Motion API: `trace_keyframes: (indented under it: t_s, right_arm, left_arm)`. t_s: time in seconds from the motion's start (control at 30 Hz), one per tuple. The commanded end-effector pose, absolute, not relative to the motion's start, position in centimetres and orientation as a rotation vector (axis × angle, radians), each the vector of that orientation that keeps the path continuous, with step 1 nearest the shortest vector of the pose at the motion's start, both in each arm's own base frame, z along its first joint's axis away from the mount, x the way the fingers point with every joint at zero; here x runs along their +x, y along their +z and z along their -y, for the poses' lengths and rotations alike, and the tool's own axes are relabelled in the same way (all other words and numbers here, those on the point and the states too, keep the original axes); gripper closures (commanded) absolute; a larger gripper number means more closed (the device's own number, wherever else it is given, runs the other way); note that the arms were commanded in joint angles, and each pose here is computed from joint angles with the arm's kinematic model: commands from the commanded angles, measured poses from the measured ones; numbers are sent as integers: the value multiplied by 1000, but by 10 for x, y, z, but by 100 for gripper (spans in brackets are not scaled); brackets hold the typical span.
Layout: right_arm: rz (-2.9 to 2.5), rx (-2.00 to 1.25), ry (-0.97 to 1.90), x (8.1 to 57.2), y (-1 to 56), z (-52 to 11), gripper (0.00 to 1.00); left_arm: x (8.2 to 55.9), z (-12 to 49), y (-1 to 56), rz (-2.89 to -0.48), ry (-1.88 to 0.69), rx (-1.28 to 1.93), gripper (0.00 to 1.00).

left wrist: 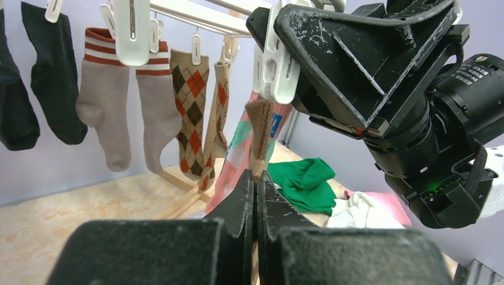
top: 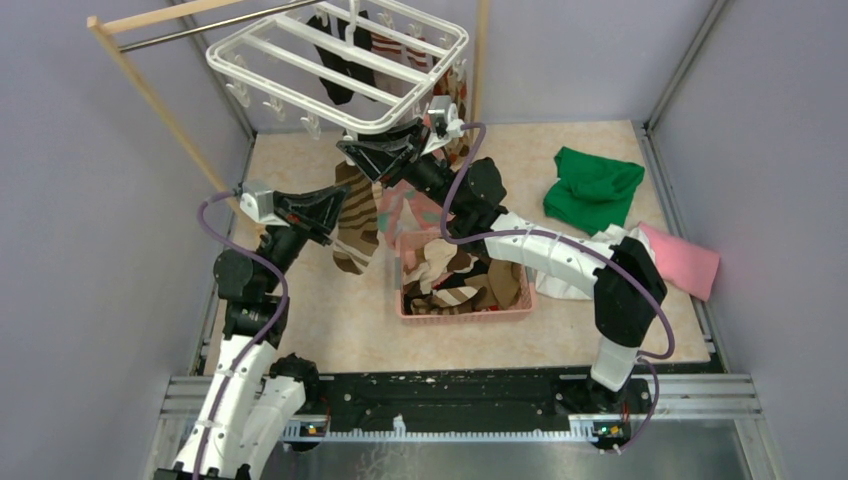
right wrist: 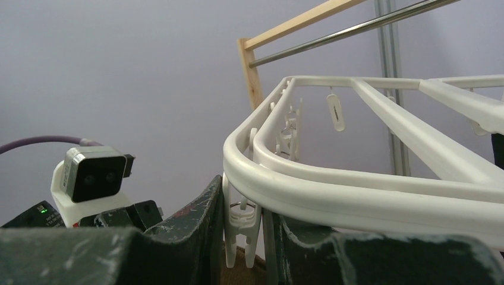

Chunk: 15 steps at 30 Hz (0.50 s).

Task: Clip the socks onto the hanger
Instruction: Open the clamp at the hanger.

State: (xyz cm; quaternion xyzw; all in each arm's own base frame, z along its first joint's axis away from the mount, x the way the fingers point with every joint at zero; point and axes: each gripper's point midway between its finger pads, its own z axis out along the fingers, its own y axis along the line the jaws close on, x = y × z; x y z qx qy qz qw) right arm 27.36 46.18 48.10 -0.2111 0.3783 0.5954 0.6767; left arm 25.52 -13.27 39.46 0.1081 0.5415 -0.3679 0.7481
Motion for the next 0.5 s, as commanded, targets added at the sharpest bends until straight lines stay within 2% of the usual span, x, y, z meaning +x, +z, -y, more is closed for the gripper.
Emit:
trace_keyframes:
  t_s: [0.0,0.47]
  right_arm:
    - [-751,-472,1355,259,515,-444,100]
    - [-737,-502,1354,257,513,-447,100]
  left_arm:
    - [247,134,425,-1102,-835,257,100]
    - [243,141,430,-1102,-909,298,100]
